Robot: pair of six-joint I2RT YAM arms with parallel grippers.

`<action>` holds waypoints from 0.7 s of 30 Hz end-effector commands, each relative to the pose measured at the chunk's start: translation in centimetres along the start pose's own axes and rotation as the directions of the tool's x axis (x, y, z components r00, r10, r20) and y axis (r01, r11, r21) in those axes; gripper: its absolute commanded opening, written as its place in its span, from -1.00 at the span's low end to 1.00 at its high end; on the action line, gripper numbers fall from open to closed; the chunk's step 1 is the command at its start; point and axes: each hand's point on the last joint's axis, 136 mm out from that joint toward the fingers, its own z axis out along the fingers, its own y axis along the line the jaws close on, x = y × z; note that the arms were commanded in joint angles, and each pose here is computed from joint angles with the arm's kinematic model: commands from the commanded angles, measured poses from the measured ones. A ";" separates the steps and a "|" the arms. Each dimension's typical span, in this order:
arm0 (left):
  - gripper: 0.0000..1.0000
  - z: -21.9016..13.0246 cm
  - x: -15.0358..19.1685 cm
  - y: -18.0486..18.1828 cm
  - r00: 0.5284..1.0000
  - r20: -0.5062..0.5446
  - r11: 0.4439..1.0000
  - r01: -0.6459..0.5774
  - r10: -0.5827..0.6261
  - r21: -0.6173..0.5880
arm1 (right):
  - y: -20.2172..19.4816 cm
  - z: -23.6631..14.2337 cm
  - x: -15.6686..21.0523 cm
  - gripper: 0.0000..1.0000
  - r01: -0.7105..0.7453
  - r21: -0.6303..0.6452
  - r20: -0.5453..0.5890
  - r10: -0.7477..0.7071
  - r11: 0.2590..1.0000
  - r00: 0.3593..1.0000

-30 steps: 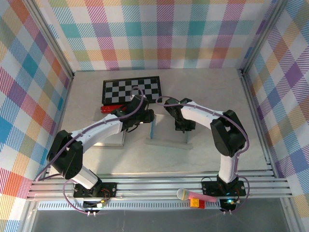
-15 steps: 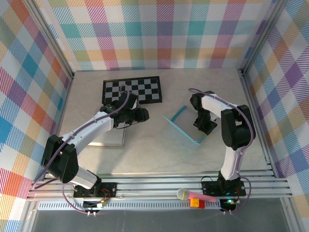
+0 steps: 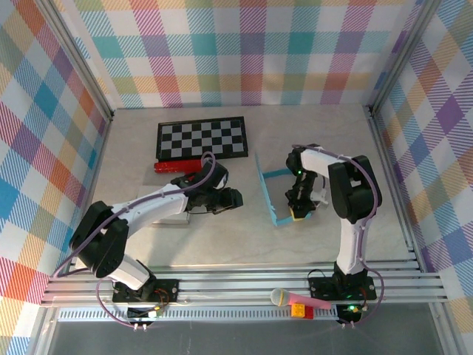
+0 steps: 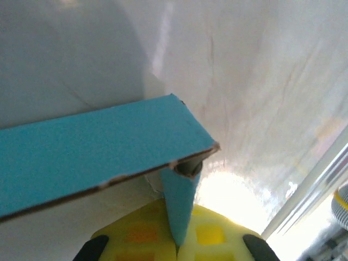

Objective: Fold the paper box

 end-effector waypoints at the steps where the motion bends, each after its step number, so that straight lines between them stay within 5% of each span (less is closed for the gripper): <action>1: -0.04 0.7 -0.4 -0.9 1.000 0.003 0.999 0.016 -0.016 0.035 | -0.2 1.3 2.5 -0.99 -0.079 0.001 -0.095 0.079 0.997 0.992; 7: -0.04 1.4 -1.3 -1.7 1.000 0.005 0.999 -0.001 0.001 0.034 | 0.0 0.6 3.9 0.02 0.001 -0.105 -0.111 -0.012 0.995 0.994; 15: -0.04 1.5 -3.2 -3.3 0.999 0.034 0.999 -0.030 0.029 0.036 | -1.5 -7.3 2.7 0.22 0.302 -0.324 0.148 -0.267 0.896 0.952; 18: -0.04 1.3 -3.8 -4.0 0.998 0.042 0.998 -0.041 0.040 0.042 | -1.0 -10.4 3.0 0.24 0.496 -0.402 0.279 -0.413 0.770 0.867; 21: -0.04 1.2 -4.2 -4.5 0.998 0.048 0.998 -0.049 0.046 0.049 | 0.7 -14.4 6.0 0.18 0.744 -0.473 0.454 -0.592 0.472 0.665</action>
